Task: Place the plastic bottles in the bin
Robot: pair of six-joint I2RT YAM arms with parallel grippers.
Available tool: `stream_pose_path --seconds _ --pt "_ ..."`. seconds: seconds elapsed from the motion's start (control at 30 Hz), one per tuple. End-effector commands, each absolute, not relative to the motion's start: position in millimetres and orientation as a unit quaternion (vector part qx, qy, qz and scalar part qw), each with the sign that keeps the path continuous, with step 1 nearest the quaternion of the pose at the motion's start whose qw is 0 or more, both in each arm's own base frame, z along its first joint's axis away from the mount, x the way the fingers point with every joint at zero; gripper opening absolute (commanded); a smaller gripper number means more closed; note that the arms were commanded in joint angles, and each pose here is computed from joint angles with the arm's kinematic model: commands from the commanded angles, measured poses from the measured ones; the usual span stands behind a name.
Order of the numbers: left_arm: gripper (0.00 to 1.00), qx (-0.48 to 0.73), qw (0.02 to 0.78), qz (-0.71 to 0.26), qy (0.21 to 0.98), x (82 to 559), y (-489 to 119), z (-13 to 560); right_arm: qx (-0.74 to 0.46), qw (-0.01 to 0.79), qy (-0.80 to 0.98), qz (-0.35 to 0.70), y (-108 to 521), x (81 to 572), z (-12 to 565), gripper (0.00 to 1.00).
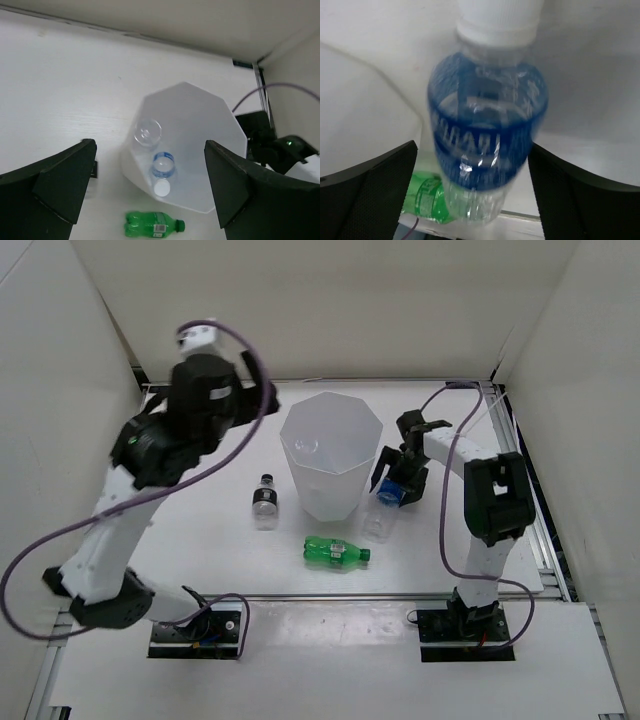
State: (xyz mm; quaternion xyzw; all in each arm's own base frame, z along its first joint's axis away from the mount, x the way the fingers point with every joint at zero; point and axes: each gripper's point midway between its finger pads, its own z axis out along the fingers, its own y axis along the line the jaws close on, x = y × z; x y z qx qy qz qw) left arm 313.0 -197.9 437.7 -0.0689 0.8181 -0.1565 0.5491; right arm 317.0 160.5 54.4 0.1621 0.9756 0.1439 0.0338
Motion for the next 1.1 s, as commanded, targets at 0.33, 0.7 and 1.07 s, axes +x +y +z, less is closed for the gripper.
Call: stream_pose_path --seconds 0.33,0.7,1.07 --pt "1.0 -0.231 0.424 0.049 0.874 287.4 -57.1 278.6 0.157 0.092 0.972 0.15 152.2 320.9 104.9 0.45" --pt "1.0 -0.215 0.346 -0.07 0.91 324.5 -88.7 166.0 0.061 0.419 0.865 0.269 185.8 356.1 403.3 0.36" --pt "1.0 -0.17 0.266 -0.094 0.944 350.8 -121.7 103.8 -0.021 0.398 0.867 0.3 264.3 369.8 388.9 0.9"
